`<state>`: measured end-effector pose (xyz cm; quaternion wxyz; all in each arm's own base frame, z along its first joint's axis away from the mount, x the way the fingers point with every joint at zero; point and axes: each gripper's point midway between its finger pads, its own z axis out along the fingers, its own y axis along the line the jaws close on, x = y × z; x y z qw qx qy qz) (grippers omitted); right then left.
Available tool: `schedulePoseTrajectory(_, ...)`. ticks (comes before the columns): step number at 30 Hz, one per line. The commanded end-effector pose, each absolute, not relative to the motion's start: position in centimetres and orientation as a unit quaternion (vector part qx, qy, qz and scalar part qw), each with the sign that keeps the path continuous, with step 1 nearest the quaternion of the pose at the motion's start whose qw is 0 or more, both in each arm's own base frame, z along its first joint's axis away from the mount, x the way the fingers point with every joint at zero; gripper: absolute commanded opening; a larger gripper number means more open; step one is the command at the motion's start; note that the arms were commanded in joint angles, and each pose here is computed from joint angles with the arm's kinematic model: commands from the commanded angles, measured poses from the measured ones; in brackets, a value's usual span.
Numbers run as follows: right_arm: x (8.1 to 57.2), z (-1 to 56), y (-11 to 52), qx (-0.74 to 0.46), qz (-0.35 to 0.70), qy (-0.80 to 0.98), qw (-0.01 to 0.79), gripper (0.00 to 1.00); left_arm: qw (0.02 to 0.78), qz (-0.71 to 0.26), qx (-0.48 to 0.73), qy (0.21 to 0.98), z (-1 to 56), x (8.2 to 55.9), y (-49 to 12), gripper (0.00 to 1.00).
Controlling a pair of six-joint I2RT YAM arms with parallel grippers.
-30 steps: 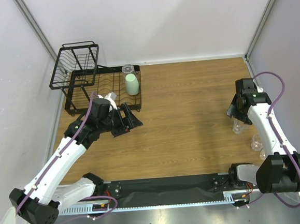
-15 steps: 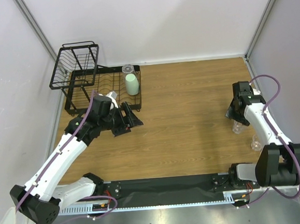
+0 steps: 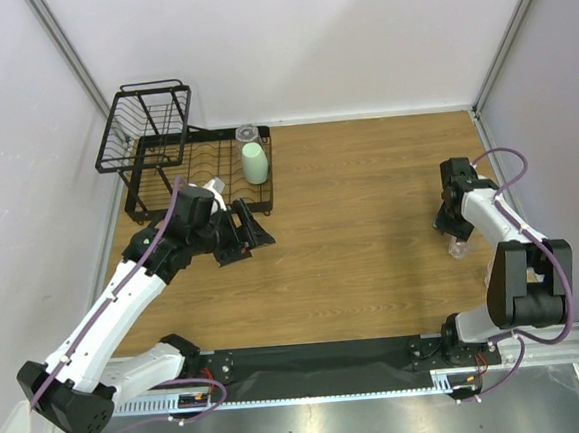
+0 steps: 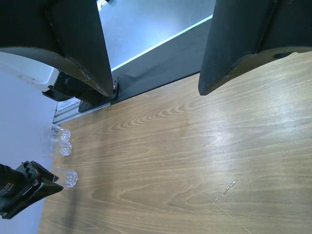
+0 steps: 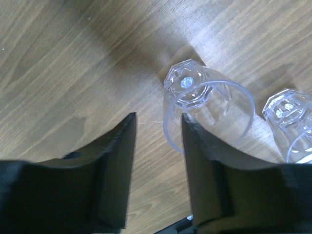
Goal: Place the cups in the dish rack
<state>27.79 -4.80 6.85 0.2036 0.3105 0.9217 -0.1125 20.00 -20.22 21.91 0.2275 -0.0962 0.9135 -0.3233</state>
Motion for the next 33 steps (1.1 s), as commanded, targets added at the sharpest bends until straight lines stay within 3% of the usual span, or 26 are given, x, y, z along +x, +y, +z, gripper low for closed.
schedulePoseTrajectory(1,28.4,6.4,-5.2,0.326,-0.117,0.913,0.214,0.45,0.246,-0.342,-0.092,0.902,24.0,19.7,-20.2,0.77)
schedulePoseTrajectory(6,28.2,6.5,-5.1,0.332,-0.114,0.913,0.209,0.32,0.241,-0.355,-0.085,0.899,24.0,19.3,-20.6,0.74)
schedulePoseTrajectory(9,28.3,7.1,-4.7,0.336,-0.099,0.91,0.223,0.18,0.243,-0.373,-0.072,0.893,24.7,19.4,-21.3,0.73)
schedulePoseTrajectory(11,28.3,7.2,-4.2,0.337,-0.086,0.91,0.224,0.03,0.254,-0.379,-0.066,0.887,25.5,19.6,-21.4,0.74)
schedulePoseTrajectory(17,29.4,9.2,-3.2,0.317,-0.049,0.915,0.244,0.0,0.307,-0.384,-0.051,0.869,28.3,20.1,-20.8,0.77)
schedulePoseTrajectory(21,32.5,14.4,1.9,0.271,0.105,0.91,0.295,0.0,0.359,-0.402,-0.051,0.841,31.7,20.4,-20.2,0.81)
schedulePoseTrajectory(23,34.2,18.6,6.4,0.228,0.231,0.891,0.317,0.0,0.385,-0.403,-0.076,0.827,33.3,20.9,-19.6,0.81)
schedulePoseTrajectory(29,34.2,30.7,18.6,0.122,0.562,0.765,0.291,0.0,0.459,-0.442,-0.137,0.758,37.8,22.1,-18.3,0.83)
schedulePoseTrajectory(31,33.9,35.7,21.1,0.077,0.634,0.704,0.311,0.0,0.493,-0.471,-0.145,0.717,39.6,22.3,-17.9,0.85)
schedulePoseTrajectory(33,32.8,39.5,24.2,0.077,0.694,0.664,0.268,0.0,0.519,-0.483,-0.157,0.687,40.6,22.5,-17.3,0.86)
